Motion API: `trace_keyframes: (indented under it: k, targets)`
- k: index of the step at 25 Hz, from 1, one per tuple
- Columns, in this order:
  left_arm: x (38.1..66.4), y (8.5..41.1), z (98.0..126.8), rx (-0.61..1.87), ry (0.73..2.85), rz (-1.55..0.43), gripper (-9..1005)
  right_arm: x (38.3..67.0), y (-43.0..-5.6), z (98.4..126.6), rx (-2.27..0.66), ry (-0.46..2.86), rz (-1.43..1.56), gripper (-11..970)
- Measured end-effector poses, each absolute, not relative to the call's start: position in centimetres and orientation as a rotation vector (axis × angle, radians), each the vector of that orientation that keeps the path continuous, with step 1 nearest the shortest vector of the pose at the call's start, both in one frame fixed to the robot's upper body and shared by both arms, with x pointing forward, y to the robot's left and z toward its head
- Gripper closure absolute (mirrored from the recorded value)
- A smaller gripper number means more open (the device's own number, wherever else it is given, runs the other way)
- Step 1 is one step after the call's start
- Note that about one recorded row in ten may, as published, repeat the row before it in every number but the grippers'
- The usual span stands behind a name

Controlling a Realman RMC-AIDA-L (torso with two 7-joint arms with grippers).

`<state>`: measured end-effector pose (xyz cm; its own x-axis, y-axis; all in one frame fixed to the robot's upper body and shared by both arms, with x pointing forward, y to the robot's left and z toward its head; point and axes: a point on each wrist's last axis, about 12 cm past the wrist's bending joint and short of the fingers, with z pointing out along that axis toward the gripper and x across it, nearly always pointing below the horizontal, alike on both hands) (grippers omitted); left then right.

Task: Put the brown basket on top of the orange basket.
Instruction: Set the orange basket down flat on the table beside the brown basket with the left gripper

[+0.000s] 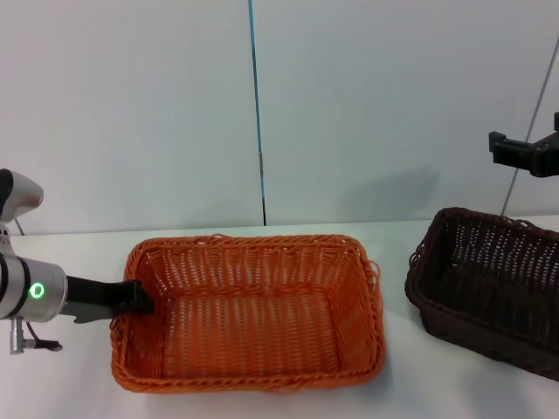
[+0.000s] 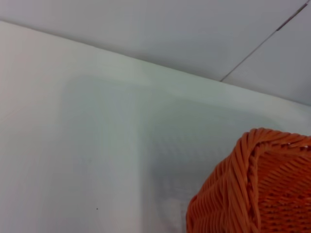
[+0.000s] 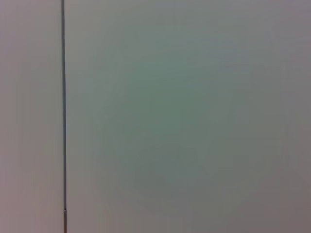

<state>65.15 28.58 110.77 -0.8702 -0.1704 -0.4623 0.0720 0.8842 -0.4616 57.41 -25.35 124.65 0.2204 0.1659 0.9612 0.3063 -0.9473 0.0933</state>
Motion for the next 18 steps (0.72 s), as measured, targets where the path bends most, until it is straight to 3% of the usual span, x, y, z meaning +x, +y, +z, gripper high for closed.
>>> trace_keyframes:
  k: [18]
  targets:
    - [64.9, 27.1, 109.7, 0.053, 2.52, -0.61, 872, 57.4, -25.3, 124.8, -2.36, -0.479, -1.848, 38]
